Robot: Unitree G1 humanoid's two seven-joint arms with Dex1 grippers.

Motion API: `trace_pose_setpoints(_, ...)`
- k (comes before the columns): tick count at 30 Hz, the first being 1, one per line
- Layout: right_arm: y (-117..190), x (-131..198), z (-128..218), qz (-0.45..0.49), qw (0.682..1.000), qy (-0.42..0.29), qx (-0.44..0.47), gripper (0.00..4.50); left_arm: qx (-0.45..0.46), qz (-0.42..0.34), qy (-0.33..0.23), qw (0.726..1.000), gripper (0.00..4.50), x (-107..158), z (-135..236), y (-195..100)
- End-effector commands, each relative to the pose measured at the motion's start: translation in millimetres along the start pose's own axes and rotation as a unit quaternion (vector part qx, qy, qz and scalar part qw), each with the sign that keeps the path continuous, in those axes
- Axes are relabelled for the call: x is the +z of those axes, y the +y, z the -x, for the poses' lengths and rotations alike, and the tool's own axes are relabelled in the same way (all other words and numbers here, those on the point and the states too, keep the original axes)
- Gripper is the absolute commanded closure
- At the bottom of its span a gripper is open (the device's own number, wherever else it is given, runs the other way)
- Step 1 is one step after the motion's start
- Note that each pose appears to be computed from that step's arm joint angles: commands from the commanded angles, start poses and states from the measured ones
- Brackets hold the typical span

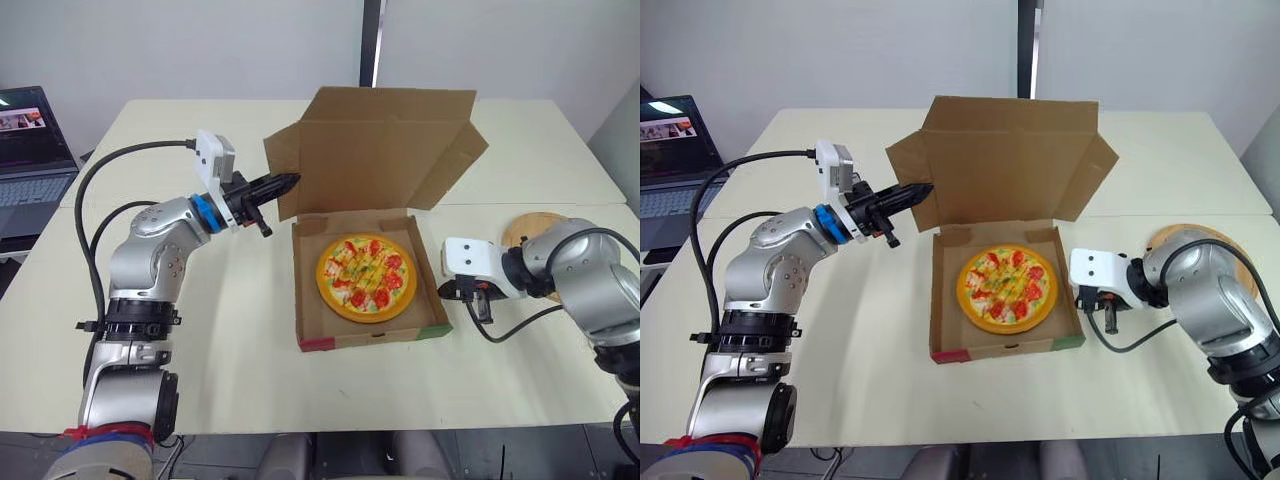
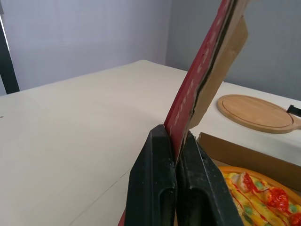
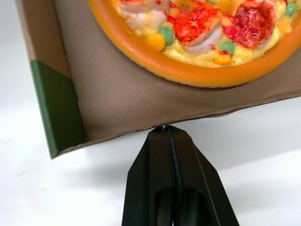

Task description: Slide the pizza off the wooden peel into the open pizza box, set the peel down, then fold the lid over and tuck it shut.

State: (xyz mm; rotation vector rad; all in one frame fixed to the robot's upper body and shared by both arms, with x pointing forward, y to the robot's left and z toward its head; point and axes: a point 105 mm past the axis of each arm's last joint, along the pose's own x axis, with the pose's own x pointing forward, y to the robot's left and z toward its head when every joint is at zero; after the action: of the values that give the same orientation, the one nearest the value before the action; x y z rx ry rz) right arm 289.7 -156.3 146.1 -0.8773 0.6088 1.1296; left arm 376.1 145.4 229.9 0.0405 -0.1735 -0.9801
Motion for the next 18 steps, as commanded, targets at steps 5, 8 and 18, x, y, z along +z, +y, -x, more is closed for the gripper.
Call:
trace_pose_setpoints(5, -21.8, 9.2, 29.7, -0.045, 0.988, -0.074, -0.128, 4.49, -0.029, -0.034, 0.003, 0.999, 4.5, 4.5, -6.7, -3.5)
trace_pose_setpoints(8, -34.0, 10.9, 49.0, -0.04, 0.972, -0.123, -0.197, 4.21, -0.031, -0.037, 0.003, 0.999, 4.5, 5.7, -6.5, -2.7)
trace_pose_setpoints(18, -80.1, 0.3, 73.4, -0.193, 0.873, -0.263, -0.361, 1.28, -0.032, -0.042, 0.009, 0.999, 4.5, 5.2, -5.2, 0.1)
